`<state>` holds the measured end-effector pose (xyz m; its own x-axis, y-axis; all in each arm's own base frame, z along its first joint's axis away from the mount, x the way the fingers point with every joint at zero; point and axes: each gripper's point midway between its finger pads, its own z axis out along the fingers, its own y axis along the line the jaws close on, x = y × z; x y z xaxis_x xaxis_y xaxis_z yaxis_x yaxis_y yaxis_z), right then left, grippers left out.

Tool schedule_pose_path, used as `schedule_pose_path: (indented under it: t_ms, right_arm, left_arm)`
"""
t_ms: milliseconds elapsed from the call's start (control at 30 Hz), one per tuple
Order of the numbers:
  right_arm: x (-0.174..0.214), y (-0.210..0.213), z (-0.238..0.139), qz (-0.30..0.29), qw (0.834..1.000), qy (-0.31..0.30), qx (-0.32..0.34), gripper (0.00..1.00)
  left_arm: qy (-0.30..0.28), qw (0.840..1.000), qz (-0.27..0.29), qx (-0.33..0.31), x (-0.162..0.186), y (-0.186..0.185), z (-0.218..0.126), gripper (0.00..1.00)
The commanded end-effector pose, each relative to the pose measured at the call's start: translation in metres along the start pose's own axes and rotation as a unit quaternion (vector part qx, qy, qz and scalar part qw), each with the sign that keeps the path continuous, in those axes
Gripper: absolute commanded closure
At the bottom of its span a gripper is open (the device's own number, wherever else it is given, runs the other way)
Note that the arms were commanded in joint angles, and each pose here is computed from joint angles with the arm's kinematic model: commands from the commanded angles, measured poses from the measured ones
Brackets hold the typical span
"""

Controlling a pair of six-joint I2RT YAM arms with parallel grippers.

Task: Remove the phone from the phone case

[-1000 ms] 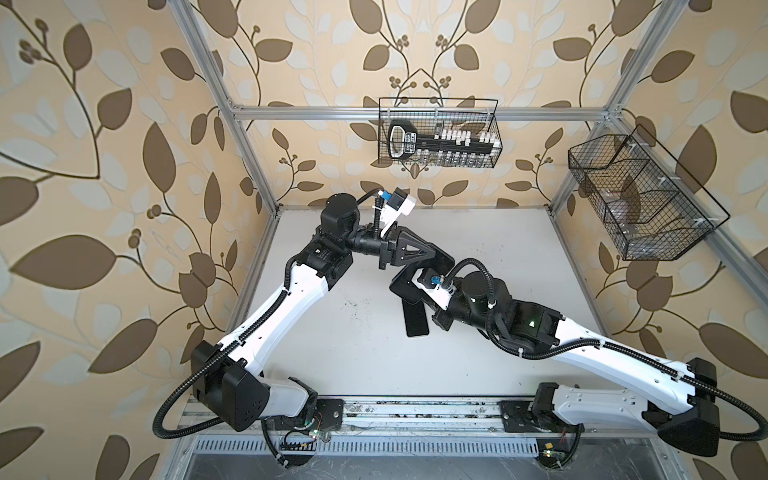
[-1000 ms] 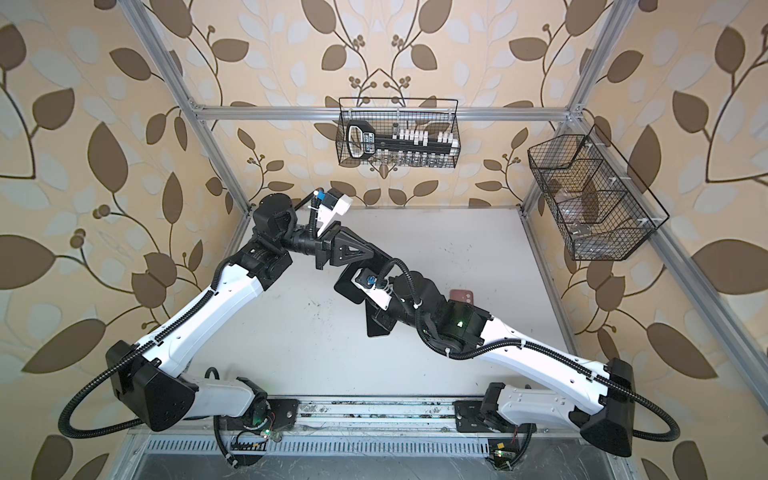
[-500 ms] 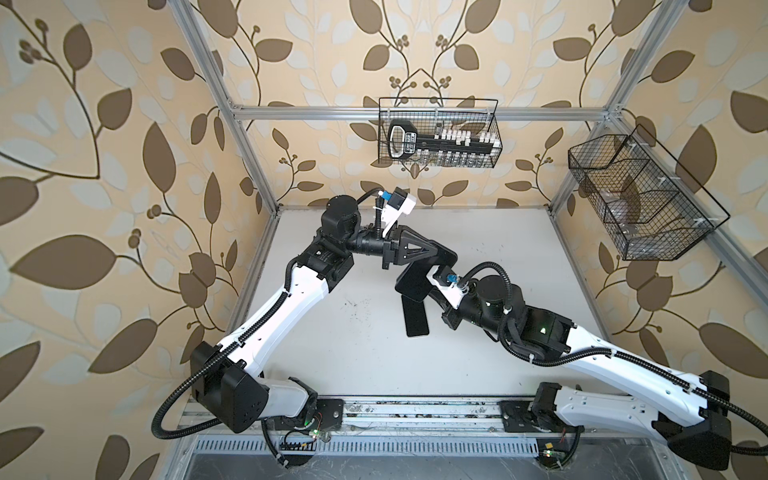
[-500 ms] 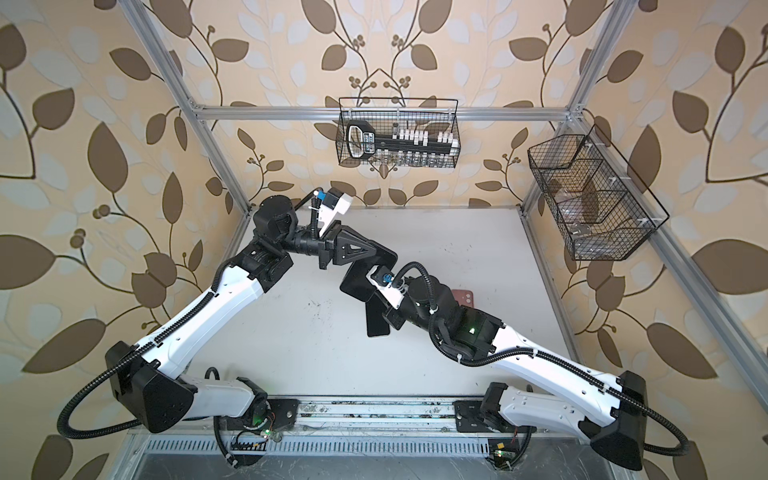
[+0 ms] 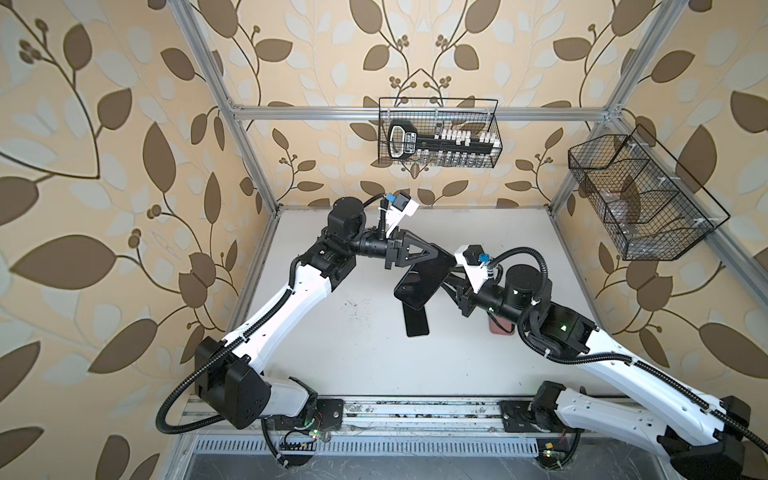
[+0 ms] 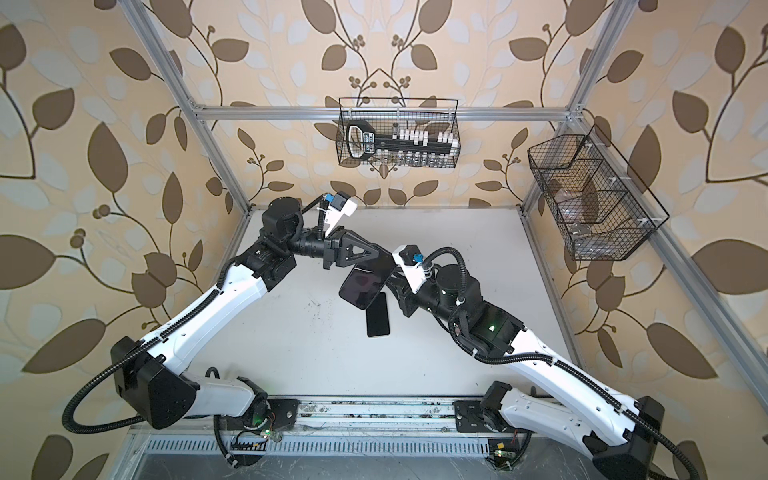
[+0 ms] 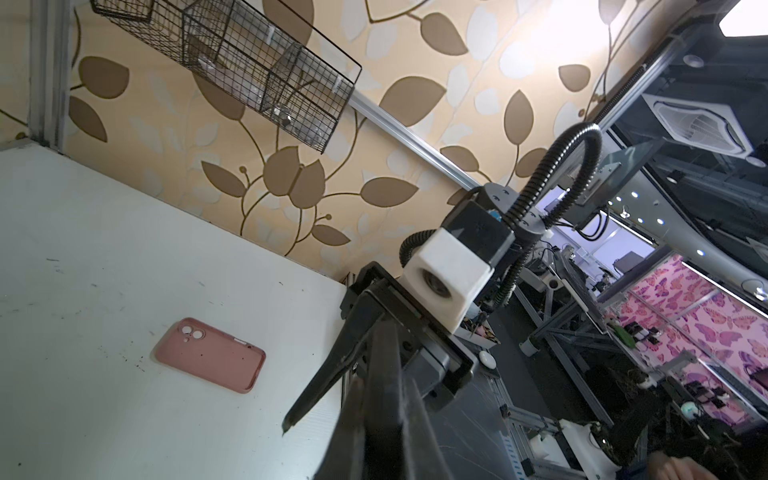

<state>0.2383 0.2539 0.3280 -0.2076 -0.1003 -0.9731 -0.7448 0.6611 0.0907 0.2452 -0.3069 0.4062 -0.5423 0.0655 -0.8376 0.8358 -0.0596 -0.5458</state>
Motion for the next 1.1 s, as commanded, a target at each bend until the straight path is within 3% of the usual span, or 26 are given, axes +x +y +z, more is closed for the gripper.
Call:
schedule_pose_path:
  t_ms: [0,67,167,467,800,967,1067]
  right_arm:
    - [0.004,0.033,-0.01,0.041,0.991,0.008,-0.124,0.63]
    - [0.007,0.042,-0.015,0.047,0.985,0.019,-0.167,0.61]
    - [0.013,0.045,-0.018,0.038,0.983,0.039,-0.176,0.61]
    - [0.014,0.068,-0.017,0.057,0.963,0.045,-0.26,0.58]
    - [0.009,0.063,0.002,0.152,0.949,0.029,-0.274,0.5]
    - [0.008,0.051,0.017,0.221,0.943,0.023,-0.246,0.43]
    - [0.007,0.041,0.024,0.28,0.932,0.007,-0.232,0.37]
  left_arm:
    - [-0.062,0.997,-0.001,-0.046,-0.041,0.013,-0.011,1.0]
    - [-0.082,0.995,-0.016,-0.045,-0.049,0.021,-0.016,1.0]
    - [-0.109,0.992,-0.03,-0.056,-0.056,0.031,-0.026,1.0]
    - [-0.144,0.975,-0.089,-0.143,-0.058,0.069,-0.041,1.0]
    - [-0.208,0.939,-0.134,-0.239,-0.054,0.087,-0.069,1.0]
    - [-0.267,0.917,-0.173,-0.241,-0.053,0.093,-0.081,1.0]
    - [-0.306,0.903,-0.191,-0.235,-0.052,0.093,-0.089,1.0]
